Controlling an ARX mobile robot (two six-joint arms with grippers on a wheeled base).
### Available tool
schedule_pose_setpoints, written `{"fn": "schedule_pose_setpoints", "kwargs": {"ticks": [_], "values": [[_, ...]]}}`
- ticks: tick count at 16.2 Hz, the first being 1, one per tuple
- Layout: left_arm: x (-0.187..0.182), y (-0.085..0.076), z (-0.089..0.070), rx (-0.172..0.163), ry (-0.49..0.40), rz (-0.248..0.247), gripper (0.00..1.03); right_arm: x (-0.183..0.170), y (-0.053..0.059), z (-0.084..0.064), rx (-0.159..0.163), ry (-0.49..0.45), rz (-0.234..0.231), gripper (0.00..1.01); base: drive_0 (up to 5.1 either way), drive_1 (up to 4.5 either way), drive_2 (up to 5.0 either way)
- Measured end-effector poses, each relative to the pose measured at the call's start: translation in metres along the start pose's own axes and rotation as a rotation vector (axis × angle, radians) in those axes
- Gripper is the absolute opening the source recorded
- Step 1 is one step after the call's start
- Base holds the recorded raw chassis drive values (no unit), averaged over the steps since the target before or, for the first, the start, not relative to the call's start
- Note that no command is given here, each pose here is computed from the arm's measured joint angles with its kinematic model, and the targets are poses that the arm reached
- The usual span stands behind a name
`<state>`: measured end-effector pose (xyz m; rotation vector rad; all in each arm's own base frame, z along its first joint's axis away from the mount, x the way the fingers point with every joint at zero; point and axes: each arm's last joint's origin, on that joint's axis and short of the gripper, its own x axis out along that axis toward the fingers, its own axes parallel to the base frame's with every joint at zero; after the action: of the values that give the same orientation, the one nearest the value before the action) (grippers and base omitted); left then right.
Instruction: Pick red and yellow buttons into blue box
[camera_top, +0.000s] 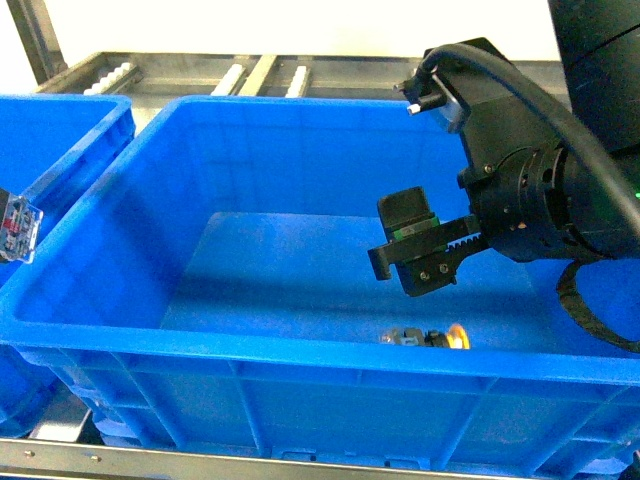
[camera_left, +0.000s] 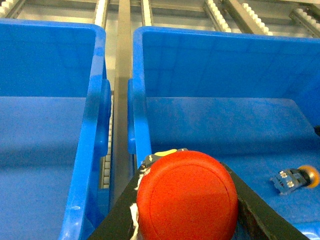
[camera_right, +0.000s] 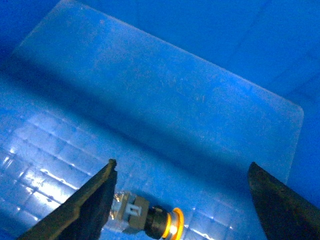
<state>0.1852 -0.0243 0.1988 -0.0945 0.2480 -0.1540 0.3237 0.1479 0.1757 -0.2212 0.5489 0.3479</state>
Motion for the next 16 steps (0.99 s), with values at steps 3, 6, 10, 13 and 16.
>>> {"fn": "schedule_pose_setpoints", "kwargs": {"ticks": [3,6,10,13,16], "values": [[0.0,0.0,0.0,0.0,0.0,0.0,0.32,-0.033,-0.027,-0.004,0.074,-0.182,-0.093,0.98,0.0,0.0,0.0],[0.0,0.0,0.0,0.0,0.0,0.0,0.32,-0.088,-0.059,-0.022,0.134,-0.29,-0.169,0.98,0.0,0.0,0.0],[0.0,0.0,0.0,0.0,0.0,0.0,0.32,-0.161,-0.084,-0.063,0.156,-0.461,-0.356,0.98,0.0,0.0,0.0],[0.0,0.0,0.0,0.0,0.0,0.0,0.32,-0.195,-0.082,-0.116,0.235,-0.466,-0.482,0.98,0.0,0.0,0.0],[0.0,0.0,0.0,0.0,0.001,0.001,0.32,-0.211,-0.064,-0.131,0.26,-0.509,-0.495,0.98,0.0,0.0,0.0]]}}
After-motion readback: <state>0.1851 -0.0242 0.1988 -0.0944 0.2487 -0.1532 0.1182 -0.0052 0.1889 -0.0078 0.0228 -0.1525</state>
